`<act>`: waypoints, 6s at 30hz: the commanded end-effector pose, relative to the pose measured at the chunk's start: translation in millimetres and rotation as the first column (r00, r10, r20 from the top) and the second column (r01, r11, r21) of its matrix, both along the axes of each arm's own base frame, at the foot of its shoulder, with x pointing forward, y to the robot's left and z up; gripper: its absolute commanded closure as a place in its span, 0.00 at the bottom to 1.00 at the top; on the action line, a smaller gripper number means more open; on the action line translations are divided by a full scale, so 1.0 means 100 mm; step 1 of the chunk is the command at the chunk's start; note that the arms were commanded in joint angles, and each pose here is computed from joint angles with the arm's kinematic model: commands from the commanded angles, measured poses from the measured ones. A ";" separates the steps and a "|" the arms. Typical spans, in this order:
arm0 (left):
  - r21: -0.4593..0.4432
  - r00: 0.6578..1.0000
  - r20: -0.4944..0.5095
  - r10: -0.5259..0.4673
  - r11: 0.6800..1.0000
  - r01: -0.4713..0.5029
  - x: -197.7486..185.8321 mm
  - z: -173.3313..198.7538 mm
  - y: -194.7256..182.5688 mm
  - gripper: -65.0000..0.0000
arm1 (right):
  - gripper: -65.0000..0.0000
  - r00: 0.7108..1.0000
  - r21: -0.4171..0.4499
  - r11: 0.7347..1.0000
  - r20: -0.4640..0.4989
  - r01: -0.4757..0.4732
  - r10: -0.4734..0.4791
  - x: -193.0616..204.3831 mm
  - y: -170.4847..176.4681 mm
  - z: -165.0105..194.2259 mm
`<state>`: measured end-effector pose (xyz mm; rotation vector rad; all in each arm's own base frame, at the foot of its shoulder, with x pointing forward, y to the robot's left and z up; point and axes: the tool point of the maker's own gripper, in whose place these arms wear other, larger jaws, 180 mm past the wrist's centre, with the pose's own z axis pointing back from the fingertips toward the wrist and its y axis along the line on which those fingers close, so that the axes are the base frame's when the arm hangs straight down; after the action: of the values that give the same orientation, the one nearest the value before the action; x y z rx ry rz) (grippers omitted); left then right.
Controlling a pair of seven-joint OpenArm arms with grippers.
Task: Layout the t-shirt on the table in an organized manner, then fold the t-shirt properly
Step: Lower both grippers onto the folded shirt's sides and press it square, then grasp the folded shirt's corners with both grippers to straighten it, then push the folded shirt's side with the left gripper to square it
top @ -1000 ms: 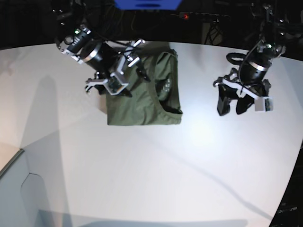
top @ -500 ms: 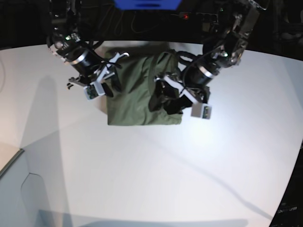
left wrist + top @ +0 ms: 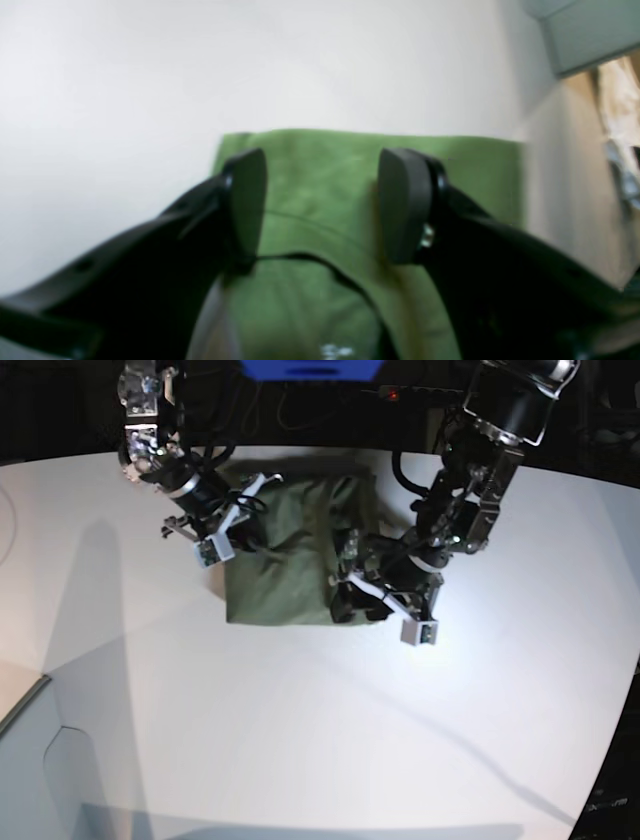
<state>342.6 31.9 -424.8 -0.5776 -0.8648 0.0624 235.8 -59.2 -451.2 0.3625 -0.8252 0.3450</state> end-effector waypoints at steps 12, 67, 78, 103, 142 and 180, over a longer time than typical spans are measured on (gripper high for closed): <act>-0.020 0.988 0.039 0.152 0.988 -0.151 0.27 0.11 0.50 0.46 | 0.90 0.991 -0.027 0.995 0.095 0.099 -0.096 0.23 -0.43 0.25; 0.047 0.928 0.032 0.371 0.927 -0.372 -0.68 0.17 1.56 0.46 | 0.89 0.997 0.029 0.999 0.071 0.024 -0.026 1.22 -0.14 0.10; -0.034 0.988 0.014 0.155 0.987 -0.155 -0.84 0.24 0.62 0.38 | 0.89 0.960 0.025 0.999 0.274 0.047 -0.052 1.18 -0.24 0.71; -0.151 0.983 -0.177 0.041 0.986 -0.068 -0.66 -0.39 -0.51 0.15 | 0.89 0.918 -0.056 0.958 0.306 0.281 -0.252 0.69 -1.19 0.84; 0.589 0.443 -0.230 -0.867 0.238 0.772 0.35 -0.24 -1.20 1.00 | 0.89 0.750 -0.129 0.762 0.343 0.635 -0.566 0.08 -2.57 0.97; 0.758 0.017 -0.431 -0.902 -0.352 0.549 -0.34 -0.47 -1.74 0.62 | 0.89 0.709 -0.098 0.726 0.335 0.681 -0.620 -0.06 -2.50 0.98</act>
<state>317.8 -150.3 -465.9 -0.0481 -0.5761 -1.9092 224.3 -307.4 -367.9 -0.2037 -1.0739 -0.2153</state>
